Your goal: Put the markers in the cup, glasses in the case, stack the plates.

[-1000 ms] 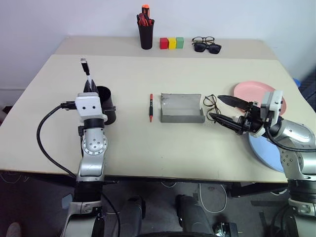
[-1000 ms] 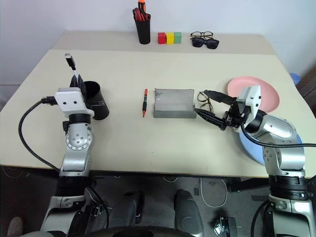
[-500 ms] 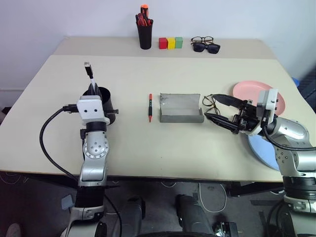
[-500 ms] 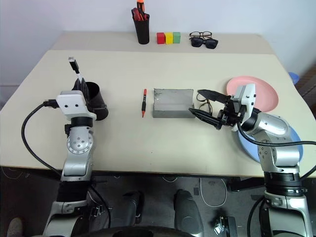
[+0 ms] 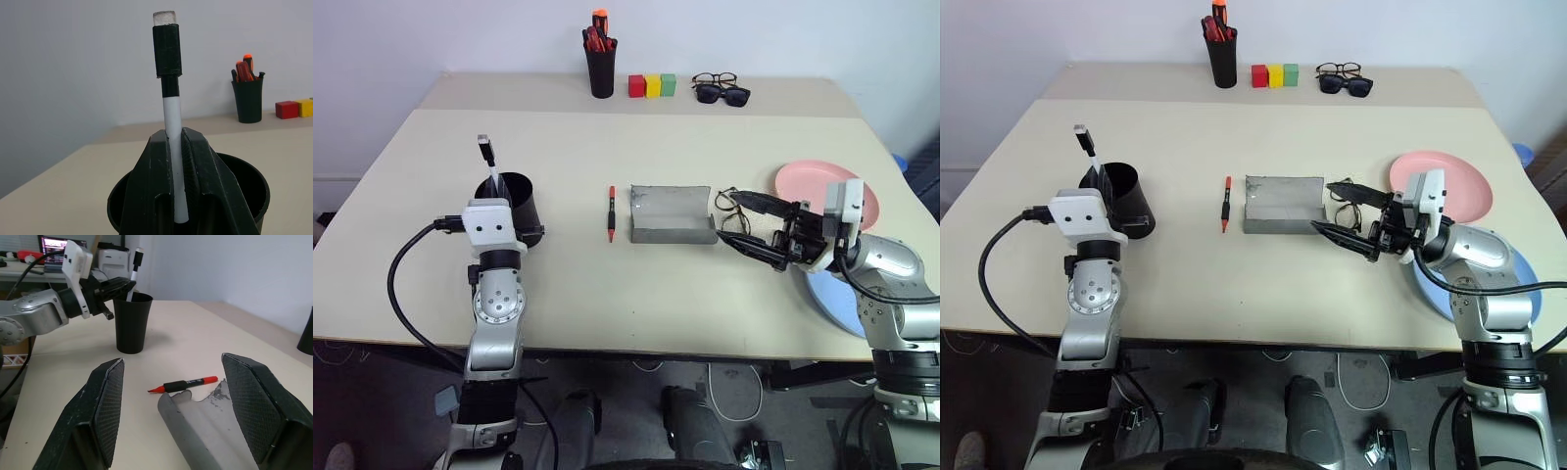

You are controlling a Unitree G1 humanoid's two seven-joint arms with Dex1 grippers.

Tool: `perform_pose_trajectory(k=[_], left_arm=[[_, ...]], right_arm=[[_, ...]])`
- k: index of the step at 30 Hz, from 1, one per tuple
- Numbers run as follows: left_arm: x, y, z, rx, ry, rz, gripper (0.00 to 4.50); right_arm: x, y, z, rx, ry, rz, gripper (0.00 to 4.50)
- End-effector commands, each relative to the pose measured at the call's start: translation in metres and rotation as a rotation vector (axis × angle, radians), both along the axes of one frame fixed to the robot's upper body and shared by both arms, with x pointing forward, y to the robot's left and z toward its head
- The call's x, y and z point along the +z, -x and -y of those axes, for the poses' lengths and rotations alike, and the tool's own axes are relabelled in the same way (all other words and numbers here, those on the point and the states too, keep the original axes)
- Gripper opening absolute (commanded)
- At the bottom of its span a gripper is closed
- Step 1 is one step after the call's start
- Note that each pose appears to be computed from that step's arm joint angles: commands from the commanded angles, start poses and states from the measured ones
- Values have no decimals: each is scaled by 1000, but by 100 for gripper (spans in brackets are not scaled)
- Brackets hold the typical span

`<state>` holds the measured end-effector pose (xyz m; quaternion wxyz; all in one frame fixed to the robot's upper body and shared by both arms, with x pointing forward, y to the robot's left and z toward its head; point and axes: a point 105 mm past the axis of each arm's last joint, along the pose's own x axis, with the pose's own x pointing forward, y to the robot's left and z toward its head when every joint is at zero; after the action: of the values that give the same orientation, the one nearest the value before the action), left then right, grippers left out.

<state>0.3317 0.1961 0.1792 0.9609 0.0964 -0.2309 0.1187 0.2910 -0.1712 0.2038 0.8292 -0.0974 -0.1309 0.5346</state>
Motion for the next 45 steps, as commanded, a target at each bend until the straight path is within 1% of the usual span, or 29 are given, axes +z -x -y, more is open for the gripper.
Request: perform_pose_trajectory(k=[1, 3, 4, 5, 6, 10, 13, 17, 20, 22, 23, 25, 31, 35, 39, 45], left_arm=[[7, 3, -2, 12, -5, 27, 4], [7, 3, -1, 13, -4, 24, 4], [6, 3, -1, 13, -4, 23, 40], [6, 3, 0, 11, -7, 21, 85], [6, 4, 0, 9, -10, 20, 118], [9, 7, 1, -9, 3, 45, 317], [13, 10, 4, -36, 9, 73, 317], [28, 13, 20, -122, 15, 112, 317], [31, 0, 50, -247, -109, -51, 317], [36, -7, 65, -309, -122, -134, 317], [38, -11, 70, -326, -107, -173, 317], [31, -27, 76, -307, -73, -340, 317], [20, -55, 97, -247, 108, -697, 317], [11, -65, 115, -257, 134, -827, 317], [-6, -72, 123, -207, 188, -965, 317], [-17, -81, 126, -167, 198, -1041, 317]], right_arm=[[10, 6, -3, 26, -14, 60, 323], [9, 5, -3, 27, -15, 60, 323], [9, 6, -3, 28, -15, 59, 323], [9, 5, -2, 28, -15, 59, 323], [8, 5, -2, 27, -15, 59, 323], [9, 3, 2, 19, -15, 61, 323], [8, 3, 3, 16, -14, 61, 323], [7, 1, 5, 2, -14, 60, 323], [8, 0, 8, -23, -13, 60, 323], [9, 0, 11, -41, -11, 61, 323], [9, -1, 13, -50, -8, 63, 323], [9, -1, 15, -62, -5, 63, 323], [11, 1, 17, -90, -6, 65, 323], [9, 2, 19, -105, -4, 63, 323], [10, 3, 21, -125, -9, 65, 323], [10, 6, 22, -141, -11, 68, 323]])
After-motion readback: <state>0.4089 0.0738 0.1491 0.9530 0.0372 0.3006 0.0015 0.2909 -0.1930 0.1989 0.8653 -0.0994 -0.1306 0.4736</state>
